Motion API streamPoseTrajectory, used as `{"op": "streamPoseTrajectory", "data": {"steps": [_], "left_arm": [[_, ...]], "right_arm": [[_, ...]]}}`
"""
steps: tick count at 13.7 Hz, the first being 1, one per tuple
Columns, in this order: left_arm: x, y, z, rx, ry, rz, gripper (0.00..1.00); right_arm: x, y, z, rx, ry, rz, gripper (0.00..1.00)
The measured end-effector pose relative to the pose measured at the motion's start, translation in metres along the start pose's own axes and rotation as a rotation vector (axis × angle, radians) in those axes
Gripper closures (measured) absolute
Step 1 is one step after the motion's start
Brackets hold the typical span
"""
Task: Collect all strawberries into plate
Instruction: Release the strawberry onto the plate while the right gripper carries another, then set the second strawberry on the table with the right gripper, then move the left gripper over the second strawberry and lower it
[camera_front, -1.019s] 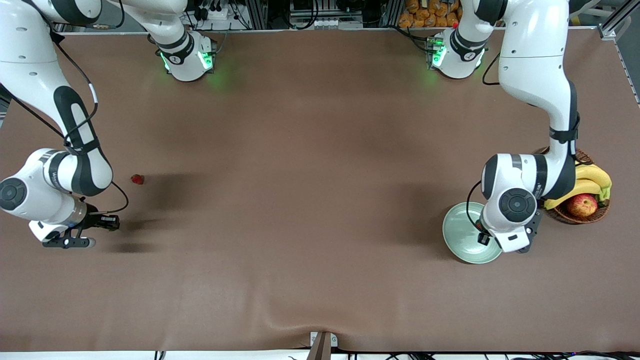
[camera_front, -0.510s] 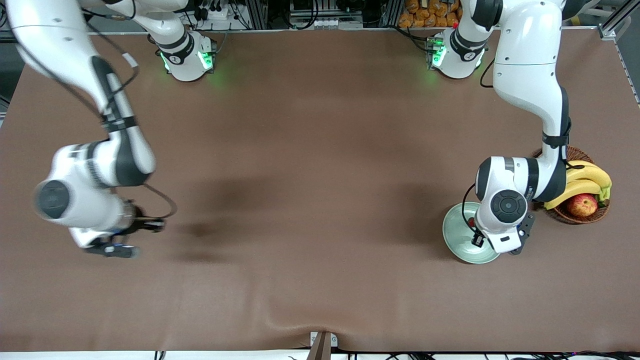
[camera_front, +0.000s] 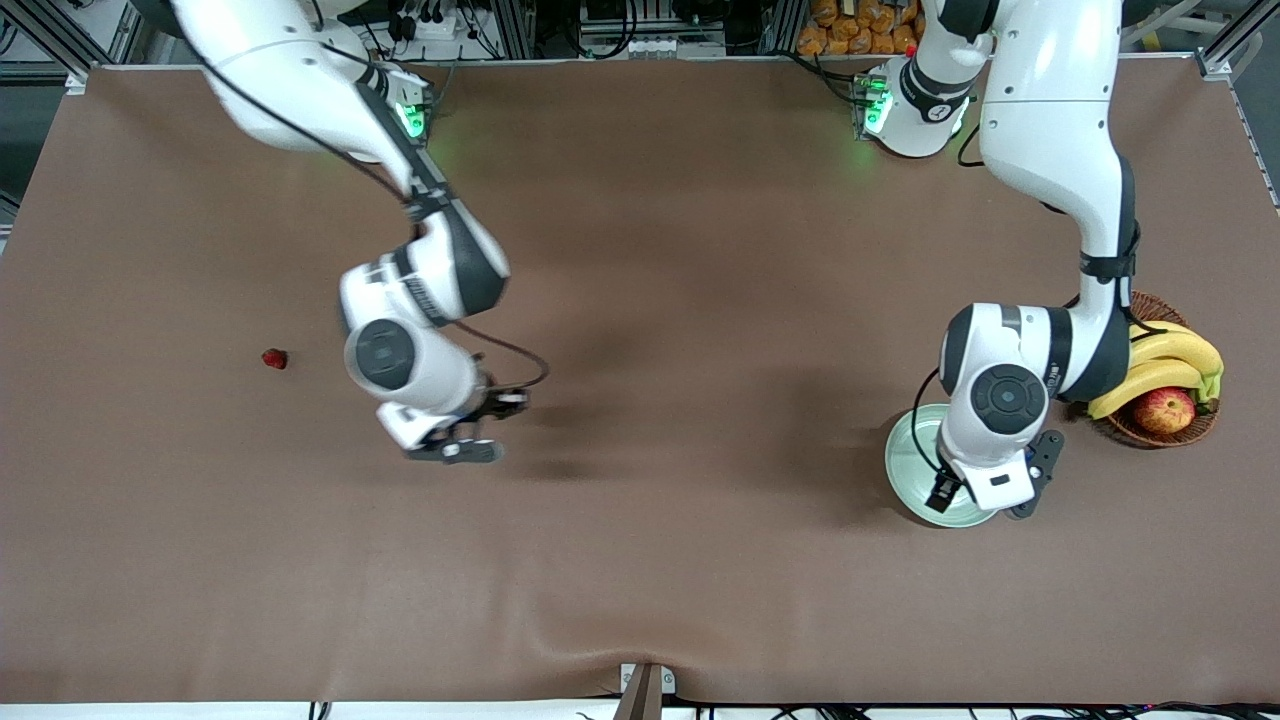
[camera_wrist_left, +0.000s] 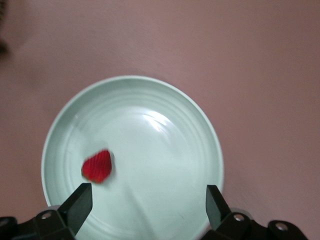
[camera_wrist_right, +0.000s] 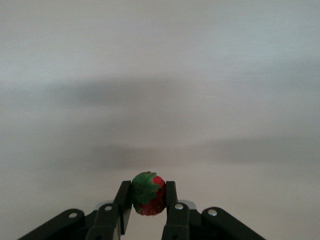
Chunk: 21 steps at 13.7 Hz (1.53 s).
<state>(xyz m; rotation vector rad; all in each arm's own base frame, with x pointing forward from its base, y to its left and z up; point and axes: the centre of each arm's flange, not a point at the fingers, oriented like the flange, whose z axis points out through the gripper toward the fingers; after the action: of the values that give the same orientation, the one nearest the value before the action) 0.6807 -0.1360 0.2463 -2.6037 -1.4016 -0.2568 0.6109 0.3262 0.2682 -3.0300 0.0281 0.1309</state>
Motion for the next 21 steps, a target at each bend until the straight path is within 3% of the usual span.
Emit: {"op": "streamPoseTrajectory", "data": {"steps": [3,6,9,13,16,18,21], "left_arm": [[-0.029,0.013,-0.010,-0.017,0.000,0.049,0.00],[-0.051,0.025,-0.019,-0.042,-0.013,0.095,0.00],[-0.076,0.038,-0.032,-0.075,-0.032,0.134,0.00],[-0.124,0.053,-0.048,-0.113,-0.061,0.202,0.00],[-0.163,0.064,-0.056,-0.136,-0.060,0.258,0.00],[-0.192,0.074,-0.058,-0.163,-0.057,0.296,0.00],[-0.245,0.086,-0.057,-0.228,-0.050,0.358,0.00]], "right_arm": [[-0.018,-0.042,0.047,0.014,0.023,-0.050,0.68],[-0.025,-0.049,0.074,0.004,0.010,-0.064,0.68],[-0.023,-0.050,0.086,0.015,0.035,-0.065,0.63],[-0.012,-0.048,0.079,0.038,0.092,-0.056,0.26],[0.014,-0.019,0.032,0.052,0.131,-0.004,0.00],[0.032,0.026,-0.007,0.038,0.110,0.030,0.00],[0.056,0.134,-0.047,0.005,0.009,0.048,0.00]]}}
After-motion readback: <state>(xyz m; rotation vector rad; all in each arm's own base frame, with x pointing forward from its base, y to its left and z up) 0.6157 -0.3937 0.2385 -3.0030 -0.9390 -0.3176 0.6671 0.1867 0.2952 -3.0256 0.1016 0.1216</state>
